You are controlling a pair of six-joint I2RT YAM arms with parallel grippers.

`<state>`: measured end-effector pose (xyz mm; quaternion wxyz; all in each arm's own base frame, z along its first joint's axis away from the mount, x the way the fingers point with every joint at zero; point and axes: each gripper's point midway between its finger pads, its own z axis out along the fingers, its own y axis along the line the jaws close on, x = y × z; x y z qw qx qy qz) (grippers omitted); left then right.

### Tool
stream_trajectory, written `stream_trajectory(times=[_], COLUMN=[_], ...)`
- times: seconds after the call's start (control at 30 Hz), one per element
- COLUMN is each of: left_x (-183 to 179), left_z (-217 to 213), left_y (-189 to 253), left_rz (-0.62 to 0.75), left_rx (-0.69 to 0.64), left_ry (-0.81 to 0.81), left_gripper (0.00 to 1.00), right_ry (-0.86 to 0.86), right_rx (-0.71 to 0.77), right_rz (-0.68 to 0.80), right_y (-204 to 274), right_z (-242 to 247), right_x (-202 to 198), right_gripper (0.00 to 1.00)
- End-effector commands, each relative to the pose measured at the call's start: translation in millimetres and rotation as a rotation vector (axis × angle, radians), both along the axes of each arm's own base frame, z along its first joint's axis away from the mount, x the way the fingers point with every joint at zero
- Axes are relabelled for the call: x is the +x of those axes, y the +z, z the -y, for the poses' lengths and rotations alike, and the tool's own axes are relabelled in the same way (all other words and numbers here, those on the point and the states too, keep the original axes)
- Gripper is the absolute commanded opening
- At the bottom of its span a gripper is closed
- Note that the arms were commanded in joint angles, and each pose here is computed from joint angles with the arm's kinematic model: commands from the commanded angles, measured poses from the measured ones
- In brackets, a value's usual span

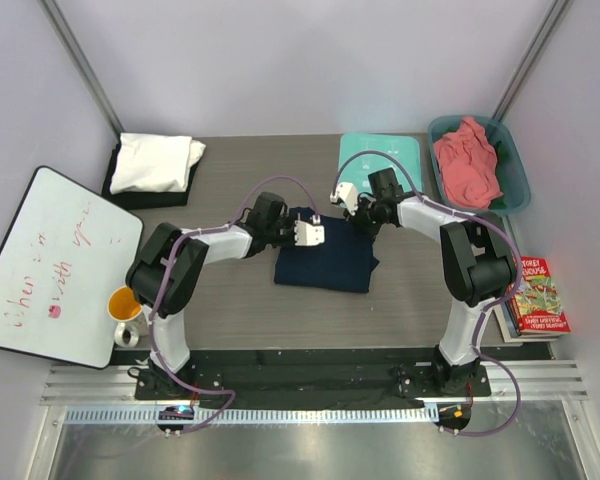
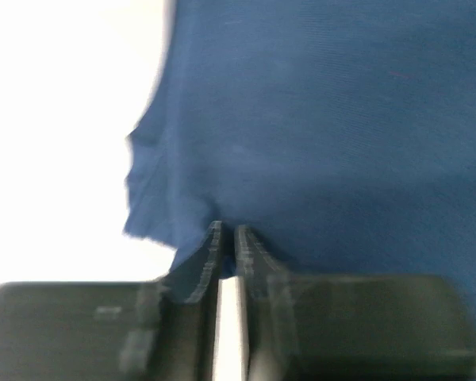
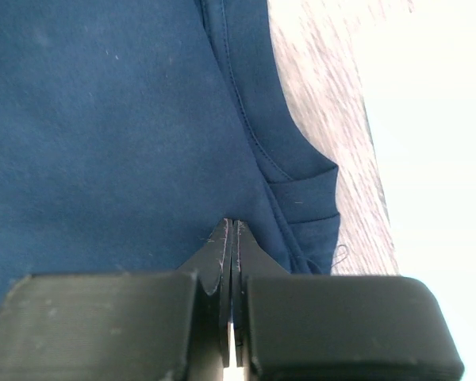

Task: Fold and stack the t-shirts
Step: Smooth out wrinkles on the folded tshirt

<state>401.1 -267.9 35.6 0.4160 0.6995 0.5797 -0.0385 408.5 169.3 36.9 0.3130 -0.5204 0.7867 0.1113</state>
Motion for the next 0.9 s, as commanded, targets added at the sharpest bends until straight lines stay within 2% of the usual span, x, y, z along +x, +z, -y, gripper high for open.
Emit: stream_trajectory(times=[0.0,0.1,0.13,0.2,0.23,0.3,0.33,0.37,0.43,0.53,0.67,0.77,0.8,0.83,0.87], left_x=[48,68,72,75,72,62,59,49,45,24,-26,-60,-57,-72,-63], left_z=[0,-5,-8,-14,-15,-22,-27,-34,-56,-85,-102,-93,-91,-85,-78], left_y=[44,77,94,114,133,145,150,157,154,123,61,27,19,19,30], left_rz=[0.210,0.319,0.349,0.371,0.393,0.387,0.384,0.365,0.317,0.138,-0.225,-0.535,-0.623,-0.751,-0.789], left_rx=[-0.113,-0.156,-0.175,-0.189,-0.207,-0.208,-0.210,-0.196,-0.153,-0.106,-0.077,-0.075,-0.078,-0.106,-0.151], left_ry=[0.181,0.269,0.294,0.339,0.340,0.342,0.351,0.355,0.421,0.448,0.431,0.394,0.391,0.379,0.381], left_gripper=[0.23,0.25,0.28,0.40,0.44,0.58,0.67,0.75,0.76,0.87,0.95,0.92,0.91,0.92,0.94], right_ry=[-0.048,-0.076,-0.089,-0.110,-0.126,-0.121,-0.109,-0.065,0.006,0.152,0.255,0.296,0.308,0.310,0.311], right_rx=[-0.051,-0.064,-0.063,-0.061,-0.038,-0.009,0.006,0.001,-0.041,-0.111,-0.143,-0.163,-0.176,-0.183,-0.195], right_rz=[0.118,0.185,0.206,0.248,0.275,0.293,0.322,0.336,0.325,0.346,0.385,0.410,0.422,0.434,0.428], right_y=[11,29,35,50,67,86,105,113,118,110,112,115,119,124,125], right_z=[9,13,14,16,14,9,5,-5,-12,-32,-58,-68,-66,-67,-64], right_x=[24,36,40,47,50,48,45,39,15,-22,-59,-77,-81,-82,-84], right_gripper=[0.01,0.01,0.04,0.14,0.27,0.39,0.49,0.52,0.61,0.71,0.73,0.73,0.72,0.72,0.72])
